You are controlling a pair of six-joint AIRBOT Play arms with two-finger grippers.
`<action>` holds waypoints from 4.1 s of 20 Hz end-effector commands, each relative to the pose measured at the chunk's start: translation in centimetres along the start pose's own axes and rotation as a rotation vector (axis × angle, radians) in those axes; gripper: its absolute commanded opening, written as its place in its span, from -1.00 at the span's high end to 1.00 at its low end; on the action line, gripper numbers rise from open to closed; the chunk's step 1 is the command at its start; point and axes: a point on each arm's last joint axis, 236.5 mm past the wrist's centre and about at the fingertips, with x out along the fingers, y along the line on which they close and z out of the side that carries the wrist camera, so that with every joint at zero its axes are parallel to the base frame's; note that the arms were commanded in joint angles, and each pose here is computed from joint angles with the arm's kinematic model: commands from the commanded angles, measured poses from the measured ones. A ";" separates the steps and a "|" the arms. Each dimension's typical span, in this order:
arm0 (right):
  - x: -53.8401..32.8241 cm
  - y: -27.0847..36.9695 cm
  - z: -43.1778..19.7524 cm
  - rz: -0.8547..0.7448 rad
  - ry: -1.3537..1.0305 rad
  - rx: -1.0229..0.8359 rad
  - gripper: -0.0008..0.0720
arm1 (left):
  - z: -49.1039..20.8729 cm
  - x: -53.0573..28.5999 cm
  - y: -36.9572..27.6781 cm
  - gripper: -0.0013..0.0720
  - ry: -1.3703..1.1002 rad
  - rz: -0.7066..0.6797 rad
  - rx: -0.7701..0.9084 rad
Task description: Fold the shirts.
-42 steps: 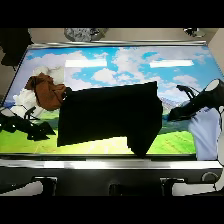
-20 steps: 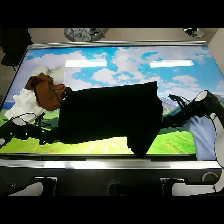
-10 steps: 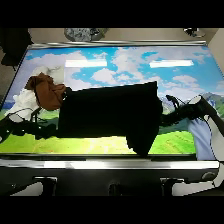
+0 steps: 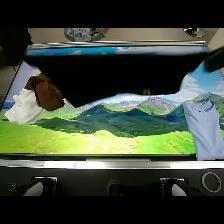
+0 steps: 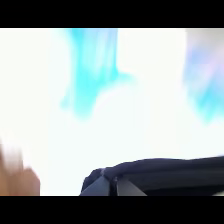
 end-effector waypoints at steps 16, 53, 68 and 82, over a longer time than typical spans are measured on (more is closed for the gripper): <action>-21.1 -1.7 6.1 -0.296 -0.153 -0.071 0.86 | 8.4 -16.2 -8.7 0.90 -0.344 0.026 0.152; 14.2 20.7 -32.2 0.727 1.079 0.347 0.85 | -38.9 12.8 8.1 0.90 1.382 -0.116 -0.320; 8.1 16.2 -31.3 0.743 1.134 0.332 -0.56 | -36.5 9.6 10.6 -0.12 1.371 0.002 -0.342; 2.3 20.4 -35.1 0.722 1.091 0.367 -0.50 | -49.7 2.1 5.4 -0.09 1.373 -0.010 -0.461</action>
